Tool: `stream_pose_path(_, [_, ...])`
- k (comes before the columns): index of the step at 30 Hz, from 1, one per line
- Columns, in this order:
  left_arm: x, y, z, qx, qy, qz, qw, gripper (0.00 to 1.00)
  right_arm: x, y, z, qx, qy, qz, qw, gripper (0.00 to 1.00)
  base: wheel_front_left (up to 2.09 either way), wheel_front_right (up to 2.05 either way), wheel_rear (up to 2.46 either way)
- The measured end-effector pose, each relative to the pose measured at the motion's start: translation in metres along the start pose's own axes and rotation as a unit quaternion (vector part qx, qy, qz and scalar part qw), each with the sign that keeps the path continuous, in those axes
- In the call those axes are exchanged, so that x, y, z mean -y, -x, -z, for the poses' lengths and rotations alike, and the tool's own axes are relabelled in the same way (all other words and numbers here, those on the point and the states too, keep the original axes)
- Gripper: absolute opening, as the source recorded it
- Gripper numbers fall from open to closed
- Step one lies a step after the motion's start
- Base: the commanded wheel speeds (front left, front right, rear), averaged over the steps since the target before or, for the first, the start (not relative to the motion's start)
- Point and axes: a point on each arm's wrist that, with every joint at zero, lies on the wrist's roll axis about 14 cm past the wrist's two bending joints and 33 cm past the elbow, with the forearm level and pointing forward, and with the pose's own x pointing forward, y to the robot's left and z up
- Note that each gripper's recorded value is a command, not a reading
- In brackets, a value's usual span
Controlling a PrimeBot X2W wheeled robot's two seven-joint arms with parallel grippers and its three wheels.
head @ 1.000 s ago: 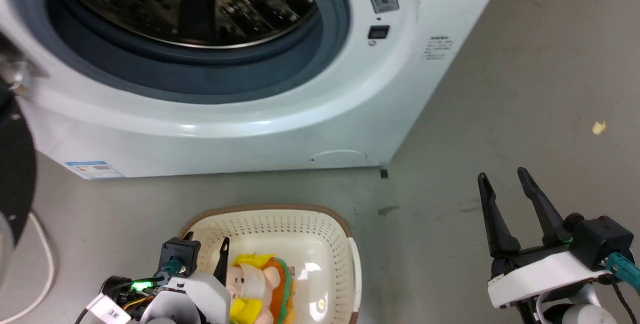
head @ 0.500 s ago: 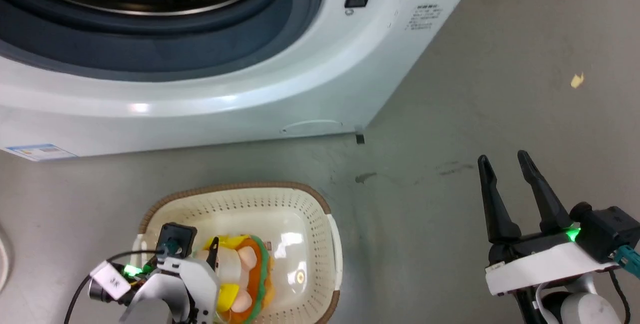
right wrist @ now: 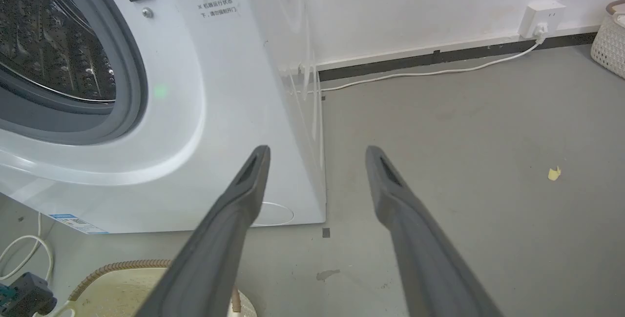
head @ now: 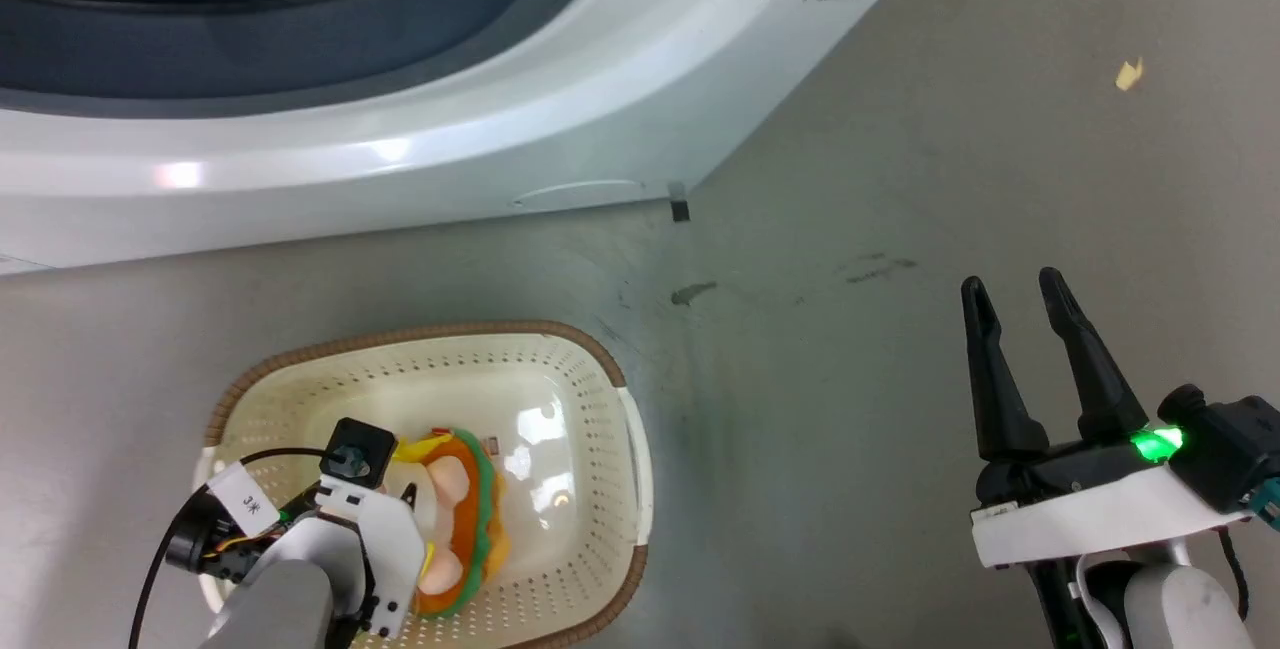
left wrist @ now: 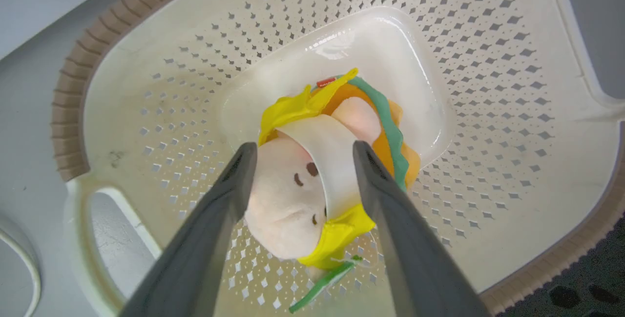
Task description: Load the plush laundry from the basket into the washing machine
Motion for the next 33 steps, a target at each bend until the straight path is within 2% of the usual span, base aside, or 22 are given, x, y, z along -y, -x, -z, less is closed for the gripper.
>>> stream_pose_path(13, [0.020,-0.042,0.034,-0.105,-0.081,0.048,0.990,1.00,0.007,-0.005,0.023,-0.023,-0.020,0.017,0.999,1.00,0.00,0.00,0.00])
stream_pose_path(25, [0.007,-0.069,0.081,-0.210,-0.130,0.058,0.967,1.00,0.023,-0.009,0.039,-0.038,-0.031,0.045,0.998,1.00,0.00,0.00,0.00])
stream_pose_path(26, [0.007,-0.071,0.084,-0.216,-0.132,0.060,0.966,0.73,0.024,-0.010,0.041,-0.038,-0.032,0.047,0.998,1.00,0.00,0.00,0.00])
stream_pose_path(27, [0.008,-0.073,0.087,-0.222,-0.133,0.063,0.964,0.73,0.025,-0.011,0.042,-0.038,-0.034,0.049,0.998,1.00,0.00,0.00,0.00])
stream_pose_path(28, [0.009,-0.075,0.090,-0.227,-0.135,0.067,0.962,0.01,0.025,-0.012,0.042,-0.038,-0.034,0.049,0.997,1.00,0.00,0.00,0.00])
stream_pose_path(33, [0.013,-0.081,0.108,-0.250,-0.144,0.084,0.954,0.00,0.028,-0.017,0.044,-0.036,-0.040,0.053,0.997,1.00,0.00,0.00,0.00])
